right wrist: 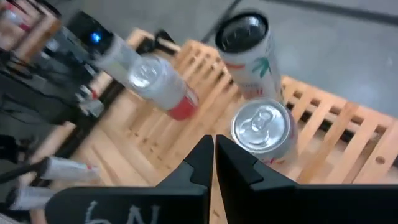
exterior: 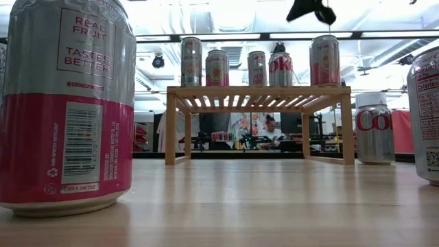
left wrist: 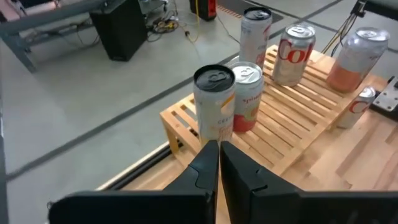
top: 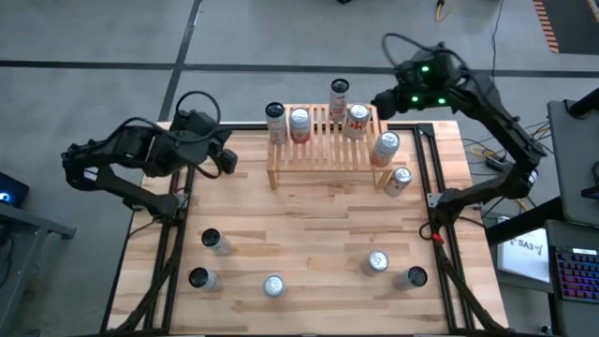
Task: Place canned beverage on shelf
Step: Put the bottom center silver soda can on the shelf, then put the left white soda can on the shelf aligned with the other white soda can
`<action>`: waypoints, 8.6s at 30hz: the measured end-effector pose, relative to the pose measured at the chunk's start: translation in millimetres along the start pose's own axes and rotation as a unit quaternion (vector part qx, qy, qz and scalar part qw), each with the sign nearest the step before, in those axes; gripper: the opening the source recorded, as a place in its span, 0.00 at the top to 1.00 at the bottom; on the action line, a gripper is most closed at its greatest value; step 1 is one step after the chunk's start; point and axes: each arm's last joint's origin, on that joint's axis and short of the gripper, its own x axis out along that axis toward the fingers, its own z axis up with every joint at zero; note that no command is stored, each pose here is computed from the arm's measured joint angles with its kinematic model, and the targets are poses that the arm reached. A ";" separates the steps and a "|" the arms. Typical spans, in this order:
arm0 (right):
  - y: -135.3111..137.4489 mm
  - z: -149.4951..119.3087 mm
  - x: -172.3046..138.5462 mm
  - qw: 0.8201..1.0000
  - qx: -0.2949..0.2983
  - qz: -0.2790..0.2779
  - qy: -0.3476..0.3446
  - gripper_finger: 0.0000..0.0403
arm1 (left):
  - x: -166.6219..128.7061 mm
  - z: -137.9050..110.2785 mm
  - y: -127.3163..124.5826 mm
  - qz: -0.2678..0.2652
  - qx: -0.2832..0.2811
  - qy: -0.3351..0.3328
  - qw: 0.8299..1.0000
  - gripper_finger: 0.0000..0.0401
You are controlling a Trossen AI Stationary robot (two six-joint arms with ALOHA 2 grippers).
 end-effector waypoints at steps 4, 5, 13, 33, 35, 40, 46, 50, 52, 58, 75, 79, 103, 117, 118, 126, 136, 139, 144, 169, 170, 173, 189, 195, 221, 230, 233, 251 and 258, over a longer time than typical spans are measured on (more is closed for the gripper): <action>-10.0 0.8 25.0 0.996 -0.009 -0.084 0.019 0.97 | 2.6 4.1 -5.8 0.001 0.028 -0.003 1.000 1.00; -13.0 1.5 29.8 0.994 -0.011 -0.105 0.022 0.97 | 3.3 5.1 -7.3 0.001 0.031 -0.004 1.000 1.00; -36.4 7.2 63.7 0.985 -0.014 -0.156 0.072 0.97 | 9.6 6.9 -17.1 0.000 0.042 0.002 0.999 1.00; -33.7 5.8 60.4 0.984 -0.019 -0.165 0.066 0.97 | 23.8 2.6 -34.1 0.000 0.051 0.020 0.998 1.00; -34.5 5.5 62.1 0.983 -0.023 -0.166 0.069 0.97 | 23.8 2.7 -34.1 -0.001 0.052 0.020 0.998 1.00; -33.8 4.2 63.1 0.983 -0.021 -0.164 0.074 0.97 | 23.6 4.6 -35.7 -0.006 0.039 0.012 0.999 1.00; -27.9 1.4 61.6 0.984 -0.030 -0.155 0.077 0.97 | 22.9 5.8 -37.8 -0.013 0.031 0.005 0.999 1.00; -26.5 0.3 62.6 0.984 -0.036 -0.153 0.080 0.97 | 22.9 6.7 -38.3 -0.015 0.027 0.002 1.000 1.00; -26.4 0.0 63.0 0.984 -0.037 -0.153 0.080 0.97 | 22.9 7.0 -38.5 -0.015 0.025 0.001 1.000 1.00; -24.2 -1.4 63.5 0.984 -0.037 -0.150 0.083 0.97 | 22.8 7.6 -38.9 -0.017 0.022 -0.002 1.000 1.00; -14.0 -8.3 63.1 0.986 -0.019 -0.137 0.096 0.97 | 22.7 8.0 -39.3 -0.018 0.019 -0.004 1.000 1.00; -14.6 -7.5 60.0 0.984 -0.024 -0.156 0.082 0.97 | 22.7 8.0 -39.3 -0.018 0.020 -0.004 1.000 1.00; -10.2 -8.0 70.0 0.984 -0.023 -0.159 0.080 0.97 | 22.7 8.7 -39.8 -0.020 0.020 -0.007 1.000 1.00; -6.3 -7.7 62.6 0.985 -0.027 -0.155 0.072 0.97 | 22.6 9.6 -40.4 -0.022 0.015 -0.010 1.000 1.00; -5.1 -6.1 59.8 0.986 -0.027 -0.152 0.066 0.97 | 22.6 9.8 -40.5 -0.023 0.014 -0.011 1.000 1.00; -2.0 -0.2 51.6 0.987 -0.041 -0.150 0.047 0.97 | 22.6 10.0 -40.7 -0.023 0.013 -0.012 1.000 1.00; -2.1 -0.9 52.6 0.987 -0.044 -0.146 0.051 0.97 | 22.7 10.0 -40.8 -0.025 0.013 -0.011 1.000 1.00; -0.3 -1.9 53.0 0.987 -0.046 -0.141 0.054 0.97 | 22.7 9.6 -41.4 -0.034 0.014 -0.006 0.999 1.00; 5.8 -4.9 51.6 0.988 -0.054 -0.131 0.055 0.97 | 22.6 8.9 -42.6 -0.056 0.014 0.007 0.998 1.00; 21.6 -1.6 18.3 0.993 -0.080 -0.080 -0.029 0.97 | 9.9 -26.6 -51.9 -0.231 -0.116 0.357 0.898 1.00; 21.5 -1.6 19.1 0.993 -0.080 -0.080 -0.028 0.97 | 8.1 -29.4 -53.3 -0.227 -0.127 0.380 0.888 1.00; 21.4 -1.4 21.3 0.993 -0.082 -0.081 -0.025 0.97 | 1.2 -39.8 -57.8 -0.203 -0.142 0.440 0.863 1.00; 21.4 -1.4 21.6 0.992 -0.091 -0.082 -0.024 0.97 | -42.9 -76.8 -61.9 -0.193 0.055 0.415 0.887 1.00; 21.3 -1.3 21.8 0.992 -0.093 -0.082 -0.024 0.97 | -50.2 -92.0 -36.0 -0.181 0.041 0.407 0.894 1.00; 21.2 -1.3 22.5 0.992 -0.093 -0.083 -0.023 0.97 | -27.8 -140.0 -37.3 -0.013 -0.296 0.464 0.835 0.78; 21.2 -1.3 22.5 0.992 -0.093 -0.083 -0.023 0.97 | -21.1 -156.4 -43.6 0.106 -0.285 0.494 0.815 0.39; 21.2 -1.3 22.5 0.992 -0.093 -0.083 -0.023 0.97 | -19.0 -158.6 -48.2 0.107 -0.275 0.493 0.819 0.30; 21.2 -1.3 22.5 0.992 -0.093 -0.083 -0.023 0.97 | -8.3 -171.4 -70.3 0.134 -0.256 0.488 0.824 0.24; 21.2 -1.4 22.5 0.992 -0.094 -0.083 -0.022 0.97 | -4.8 -176.0 -76.2 0.148 -0.254 0.486 0.823 0.24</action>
